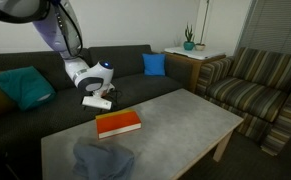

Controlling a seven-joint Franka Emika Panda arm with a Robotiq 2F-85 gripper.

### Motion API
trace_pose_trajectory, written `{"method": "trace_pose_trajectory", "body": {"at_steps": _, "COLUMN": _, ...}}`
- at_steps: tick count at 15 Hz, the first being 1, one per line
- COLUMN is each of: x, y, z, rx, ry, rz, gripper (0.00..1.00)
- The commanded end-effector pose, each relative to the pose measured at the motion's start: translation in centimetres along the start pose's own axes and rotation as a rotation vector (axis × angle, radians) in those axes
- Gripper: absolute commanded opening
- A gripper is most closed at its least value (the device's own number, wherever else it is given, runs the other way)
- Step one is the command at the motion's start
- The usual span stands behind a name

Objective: Move the book to the right slightly

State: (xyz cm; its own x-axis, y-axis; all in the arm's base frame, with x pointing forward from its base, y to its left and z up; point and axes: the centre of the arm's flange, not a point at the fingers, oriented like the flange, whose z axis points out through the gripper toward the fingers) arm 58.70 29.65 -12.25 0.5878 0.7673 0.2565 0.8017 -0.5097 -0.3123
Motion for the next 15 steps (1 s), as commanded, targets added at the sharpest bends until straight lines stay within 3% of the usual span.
{"method": "trace_pose_trajectory", "body": {"at_steps": 1, "x": 1.4, "y": 3.1, "z": 3.8, "rx": -0.053, "ry": -0.073, "rz": 0.033, "gripper": 1.0}}
{"method": "trace_pose_trajectory", "body": {"at_steps": 3, "x": 1.5, "y": 3.7, "z": 4.5, "rx": -0.078, "ry": -0.1, "rz": 0.037, "gripper": 1.0}}
{"method": "trace_pose_trajectory", "body": {"at_steps": 6, "x": 2.5, "y": 4.0, "z": 4.3, "rx": -0.063, "ry": -0.074, "rz": 0.03, "gripper": 1.0}}
{"method": "trace_pose_trajectory", "body": {"at_steps": 11, "x": 5.1, "y": 4.0, "z": 2.0, "rx": -0.105, "ry": 0.031, "rz": 0.029, "gripper": 1.0}}
{"method": "trace_pose_trajectory", "body": {"at_steps": 15, "x": 5.2, "y": 4.9, "z": 4.2, "rx": -0.038, "ry": 0.09, "rz": 0.063, "gripper": 1.0}}
